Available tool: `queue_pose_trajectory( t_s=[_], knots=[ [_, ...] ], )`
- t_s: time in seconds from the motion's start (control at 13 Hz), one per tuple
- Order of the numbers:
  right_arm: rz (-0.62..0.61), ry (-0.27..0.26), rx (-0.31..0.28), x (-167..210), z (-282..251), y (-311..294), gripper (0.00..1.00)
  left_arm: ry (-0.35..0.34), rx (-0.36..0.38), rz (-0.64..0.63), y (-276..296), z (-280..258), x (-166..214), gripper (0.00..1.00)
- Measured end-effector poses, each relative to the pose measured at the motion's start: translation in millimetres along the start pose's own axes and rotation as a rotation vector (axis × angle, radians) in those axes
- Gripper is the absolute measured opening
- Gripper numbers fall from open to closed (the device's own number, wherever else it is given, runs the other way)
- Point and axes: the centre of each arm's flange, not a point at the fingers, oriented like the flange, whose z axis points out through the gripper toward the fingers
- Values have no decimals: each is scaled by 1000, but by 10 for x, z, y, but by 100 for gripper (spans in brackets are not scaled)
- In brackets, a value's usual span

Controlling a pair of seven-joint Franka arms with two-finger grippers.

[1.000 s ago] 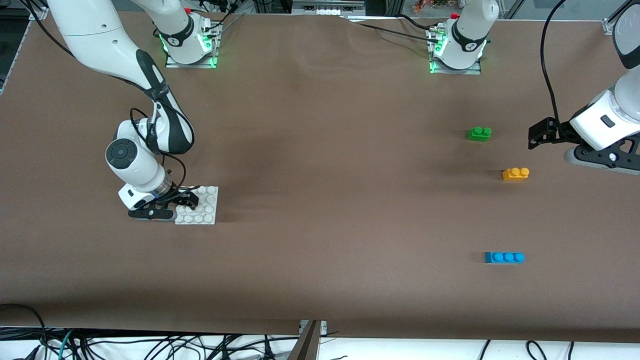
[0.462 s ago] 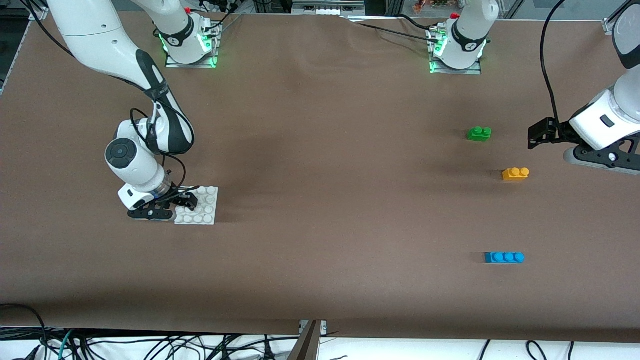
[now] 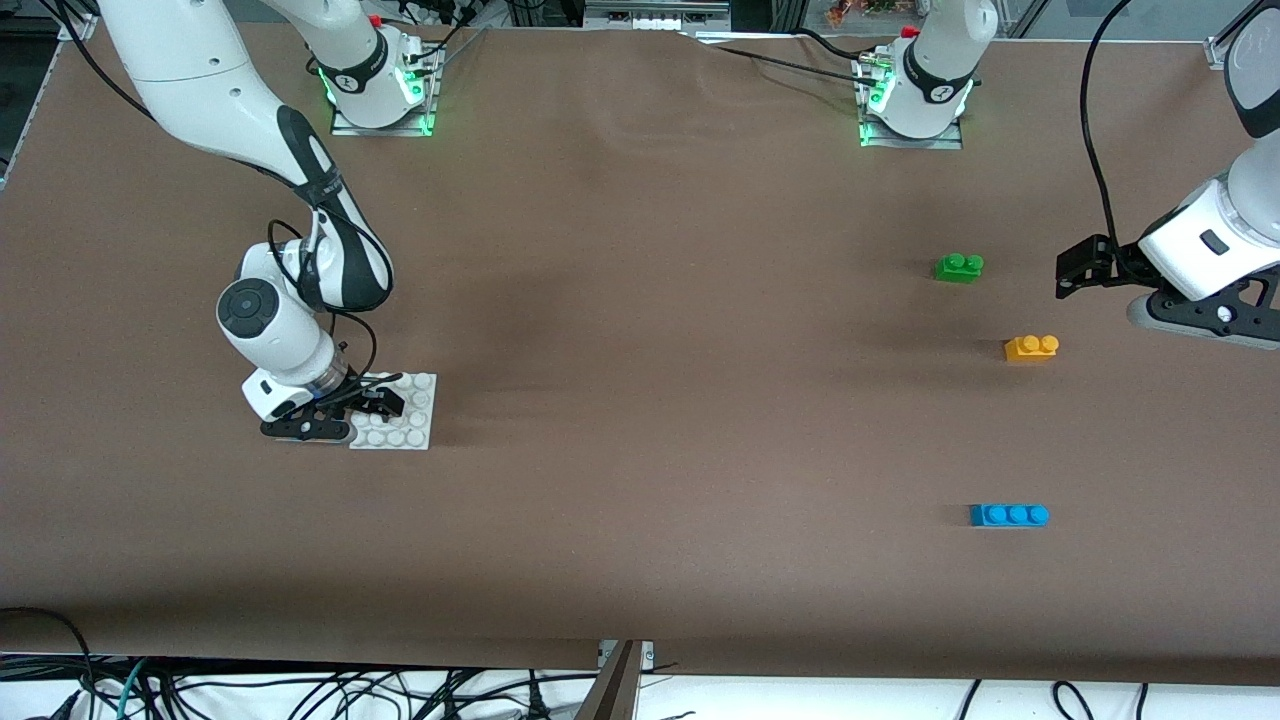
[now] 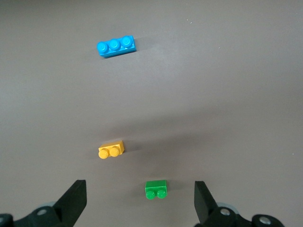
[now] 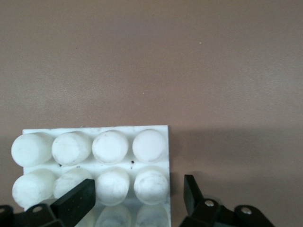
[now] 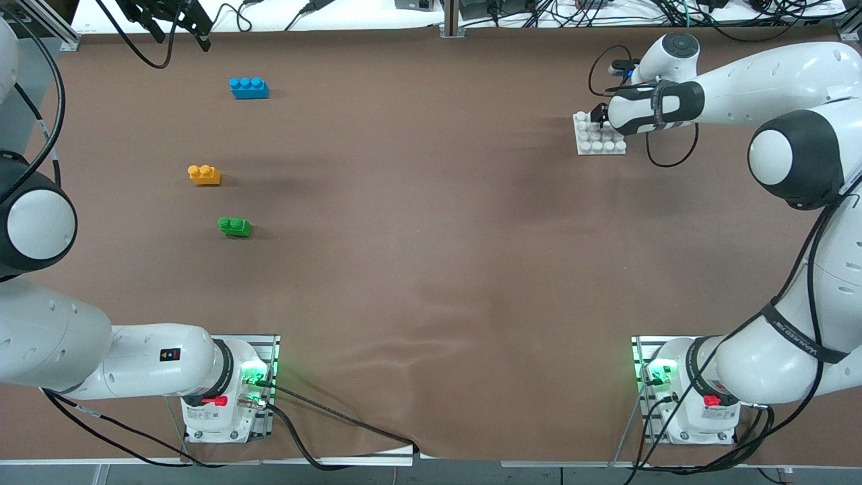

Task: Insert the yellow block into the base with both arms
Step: 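Close the right gripper on the edge of the white plate, then slide the white plate toward the table middle with the right gripper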

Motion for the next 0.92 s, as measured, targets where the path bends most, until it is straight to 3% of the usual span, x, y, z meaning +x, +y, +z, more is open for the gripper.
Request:
queue_pose_trajectory(
  t_s=[0.38,0.92],
  knots=[
    [2,2,8,-4,7,-39,73,0,0,0,2,0,0,100],
    [14,-1,53,-29,-13,-275,72,0,0,-2,4,0,1,100]
  ],
)
